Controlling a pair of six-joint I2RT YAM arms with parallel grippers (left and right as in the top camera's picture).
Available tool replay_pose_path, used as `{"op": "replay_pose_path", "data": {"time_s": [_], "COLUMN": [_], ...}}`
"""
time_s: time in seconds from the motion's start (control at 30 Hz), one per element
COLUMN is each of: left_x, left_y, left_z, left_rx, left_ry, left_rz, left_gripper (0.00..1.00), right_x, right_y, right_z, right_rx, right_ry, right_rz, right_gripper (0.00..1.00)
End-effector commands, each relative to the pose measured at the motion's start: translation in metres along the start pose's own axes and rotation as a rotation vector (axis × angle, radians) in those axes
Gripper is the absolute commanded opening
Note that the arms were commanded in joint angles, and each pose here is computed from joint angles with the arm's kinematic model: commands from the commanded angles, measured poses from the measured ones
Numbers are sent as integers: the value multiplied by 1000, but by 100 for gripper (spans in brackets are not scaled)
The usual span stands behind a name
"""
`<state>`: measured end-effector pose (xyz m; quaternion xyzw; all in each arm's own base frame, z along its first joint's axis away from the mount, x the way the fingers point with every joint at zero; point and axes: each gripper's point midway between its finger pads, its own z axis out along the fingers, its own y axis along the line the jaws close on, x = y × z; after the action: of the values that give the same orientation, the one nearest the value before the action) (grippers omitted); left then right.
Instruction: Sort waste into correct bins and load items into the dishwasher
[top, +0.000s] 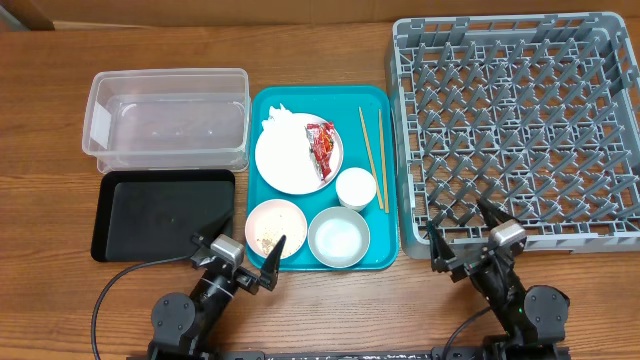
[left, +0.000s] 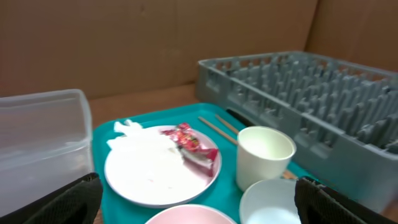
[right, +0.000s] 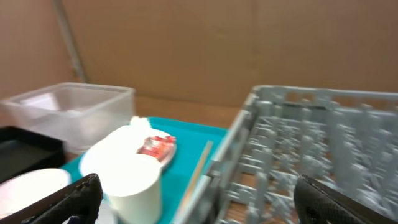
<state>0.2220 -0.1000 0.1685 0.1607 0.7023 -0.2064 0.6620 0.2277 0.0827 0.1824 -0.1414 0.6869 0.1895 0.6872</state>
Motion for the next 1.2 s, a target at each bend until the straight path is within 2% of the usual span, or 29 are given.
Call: {"op": "replay_pose_path", "data": {"time_s": [0.0, 0.2, 0.3, 0.47, 0.63, 0.8, 0.83, 0.9, 1.0, 1.07, 1.17], "left_x": [-13, -74, -102, -123, -129, -140, -142, -139, -111, -83, -42], "left_y": [-13, -21, -20, -19, -28, -54, -64, -69, -71, -67, -54], "left_z": [-2, -17, -26, -21, 0, 19, 26, 40, 59, 73, 98], "left_rx": [77, 77, 41, 10, 73, 244, 325, 386, 368, 289, 104], "left_ry": [-45, -149, -114, 103, 418, 617, 641, 657, 763, 850, 940], "left_rz": [-73, -36, -65, -146, -253, -450, -509, -533, -547, -525, -464], "left_gripper": [100, 100, 100, 100, 100, 100, 100, 100, 100, 99, 90], "right_x": [-5, -59, -95, -129, -138, -123, -114, -101, -92, -88, -87], "right_y": [20, 28, 35, 36, 27, 20, 24, 29, 34, 33, 33], "right_z": [-2, -13, -23, -19, 4, 27, 30, 35, 41, 45, 45], "right_rx": [-111, -120, -116, -88, -48, -36, -63, -106, -150, -152, -151], "right_ry": [-13, -70, -38, 128, 397, 607, 665, 729, 776, 792, 794], "right_rz": [87, 133, 149, 231, 336, 457, 499, 553, 601, 614, 614], "right_gripper": [100, 100, 100, 100, 100, 100, 100, 100, 98, 91, 91]}}
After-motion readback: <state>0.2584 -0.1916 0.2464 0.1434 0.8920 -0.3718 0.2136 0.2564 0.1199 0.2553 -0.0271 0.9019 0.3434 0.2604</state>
